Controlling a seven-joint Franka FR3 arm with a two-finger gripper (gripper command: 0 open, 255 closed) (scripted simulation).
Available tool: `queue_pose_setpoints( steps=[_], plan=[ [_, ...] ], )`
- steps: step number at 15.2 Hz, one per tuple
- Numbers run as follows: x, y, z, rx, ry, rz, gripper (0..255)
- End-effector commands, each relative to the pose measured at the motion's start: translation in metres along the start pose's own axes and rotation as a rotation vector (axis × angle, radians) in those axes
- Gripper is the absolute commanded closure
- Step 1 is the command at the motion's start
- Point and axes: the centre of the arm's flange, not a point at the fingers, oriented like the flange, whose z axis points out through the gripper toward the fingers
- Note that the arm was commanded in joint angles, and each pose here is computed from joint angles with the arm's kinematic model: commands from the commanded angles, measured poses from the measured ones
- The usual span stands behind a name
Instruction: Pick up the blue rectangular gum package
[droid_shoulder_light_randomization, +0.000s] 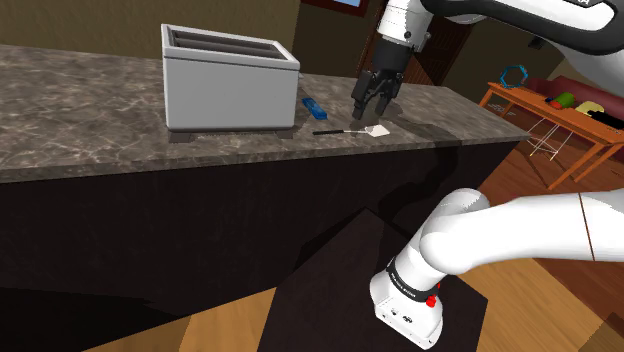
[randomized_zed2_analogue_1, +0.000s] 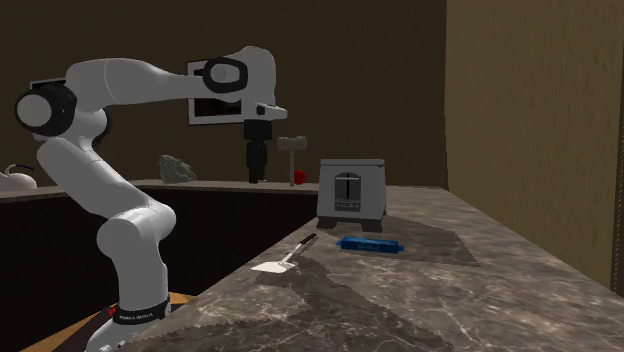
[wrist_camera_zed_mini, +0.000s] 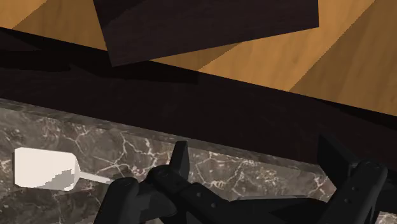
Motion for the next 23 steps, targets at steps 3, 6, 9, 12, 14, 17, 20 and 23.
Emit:
queue_pose_setpoints(
  steps=[3,6,9,12,14,17,20,23],
  plan=[
    [0.024,0.006,0.007,-0.001,0.004,0.03,0],
    [0.059,0.017,0.018,-0.003,0.01,0.076,0],
    [0.094,0.03,0.029,-0.004,0.015,0.121,0],
    [0.129,0.044,0.039,-0.006,0.021,0.167,0],
    [0.152,0.054,0.046,-0.007,0.025,0.197,0],
    [0.185,0.071,0.056,-0.008,0.031,0.242,0],
    [0.218,0.089,0.066,-0.01,0.037,0.288,0],
    [0.25,0.109,0.076,-0.011,0.043,0.333,0]
  ],
)
